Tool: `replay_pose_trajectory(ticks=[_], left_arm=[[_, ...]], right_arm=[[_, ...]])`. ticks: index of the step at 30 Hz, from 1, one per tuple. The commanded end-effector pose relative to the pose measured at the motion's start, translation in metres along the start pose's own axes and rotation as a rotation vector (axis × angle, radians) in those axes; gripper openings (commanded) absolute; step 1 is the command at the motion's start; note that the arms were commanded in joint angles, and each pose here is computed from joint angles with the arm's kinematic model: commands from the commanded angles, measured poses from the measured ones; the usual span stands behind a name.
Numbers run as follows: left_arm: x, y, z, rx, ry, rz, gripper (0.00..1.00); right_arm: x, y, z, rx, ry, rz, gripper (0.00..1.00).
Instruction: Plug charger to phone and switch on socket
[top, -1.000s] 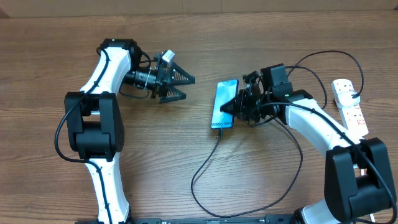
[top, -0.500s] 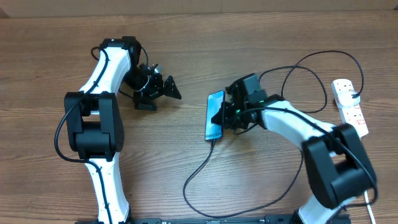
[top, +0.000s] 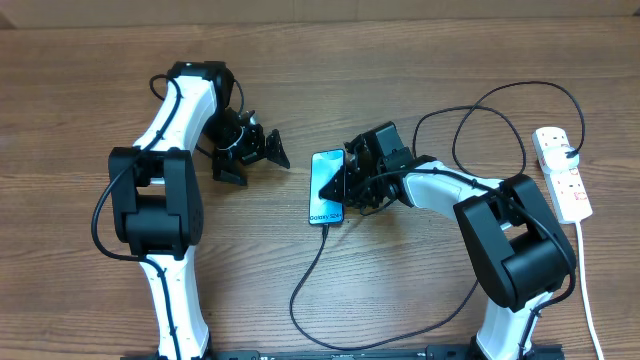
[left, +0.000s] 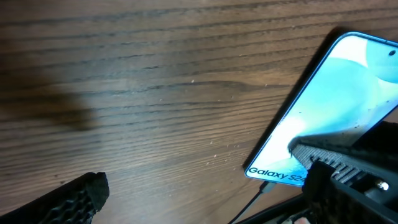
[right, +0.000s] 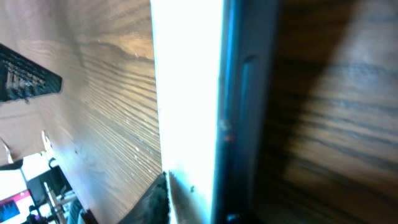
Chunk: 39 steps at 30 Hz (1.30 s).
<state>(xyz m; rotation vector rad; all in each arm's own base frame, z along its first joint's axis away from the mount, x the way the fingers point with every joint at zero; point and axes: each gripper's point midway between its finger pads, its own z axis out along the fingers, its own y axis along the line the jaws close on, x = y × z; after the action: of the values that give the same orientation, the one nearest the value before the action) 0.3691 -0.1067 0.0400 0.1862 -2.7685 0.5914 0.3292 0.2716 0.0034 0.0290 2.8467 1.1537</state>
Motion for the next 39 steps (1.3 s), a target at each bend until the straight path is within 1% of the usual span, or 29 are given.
replay_pose_trajectory(ticks=[1, 3, 7, 11, 13, 15, 16, 20, 22, 28, 30, 32, 35, 39], left_arm=[[0.001, -0.006, -0.007, -0.015, -0.031, 0.014, 1.0], [0.002, -0.008, -0.007, -0.017, -0.03, 0.019, 1.0], [0.002, -0.009, -0.006, -0.02, -0.031, 0.023, 1.0], [0.0, -0.009, -0.006, -0.019, -0.037, 0.025, 1.0], [0.0, -0.009, -0.006, -0.019, -0.039, 0.026, 1.0], [0.0, -0.009, -0.006, -0.018, -0.039, 0.026, 1.0], [0.0, -0.009, -0.006, -0.018, -0.039, 0.026, 1.0], [0.0, -0.009, -0.006, -0.018, -0.039, 0.026, 1.0], [0.0, -0.009, -0.006, -0.018, -0.039, 0.026, 1.0], [-0.001, -0.009, -0.006, -0.018, -0.043, 0.028, 1.0], [-0.003, -0.009, -0.006, -0.017, -0.051, 0.032, 1.0], [-0.005, -0.009, -0.006, -0.02, -0.056, 0.034, 1.0], [-0.005, -0.009, -0.006, -0.02, -0.056, 0.034, 1.0], [-0.005, -0.006, -0.006, -0.036, -0.059, 0.034, 1.0]], right_arm=[[-0.001, -0.019, 0.009, 0.073, -0.017, 0.005, 0.29], [-0.003, -0.021, 0.008, 0.085, -0.027, 0.005, 0.31], [-0.007, -0.02, 0.008, 0.085, -0.045, -0.005, 0.33], [-0.013, -0.023, 0.008, 0.106, -0.074, -0.012, 0.38], [-0.015, -0.023, 0.008, 0.106, -0.083, -0.017, 0.43], [-0.016, -0.024, 0.007, 0.114, -0.089, -0.017, 0.51], [-0.016, -0.024, 0.007, 0.113, -0.088, -0.016, 0.59], [-0.015, -0.025, 0.007, 0.115, -0.086, -0.015, 0.88], [-0.015, -0.025, 0.007, 0.116, -0.086, -0.014, 0.93], [-0.016, -0.026, 0.007, 0.122, -0.089, -0.013, 0.95], [-0.015, -0.027, 0.007, 0.124, -0.087, -0.008, 1.0], [-0.014, -0.029, 0.007, 0.136, -0.085, 0.01, 1.0], [-0.016, -0.04, 0.004, 0.191, -0.113, 0.088, 1.0], [-0.018, -0.04, 0.003, 0.194, -0.121, 0.086, 1.0]])
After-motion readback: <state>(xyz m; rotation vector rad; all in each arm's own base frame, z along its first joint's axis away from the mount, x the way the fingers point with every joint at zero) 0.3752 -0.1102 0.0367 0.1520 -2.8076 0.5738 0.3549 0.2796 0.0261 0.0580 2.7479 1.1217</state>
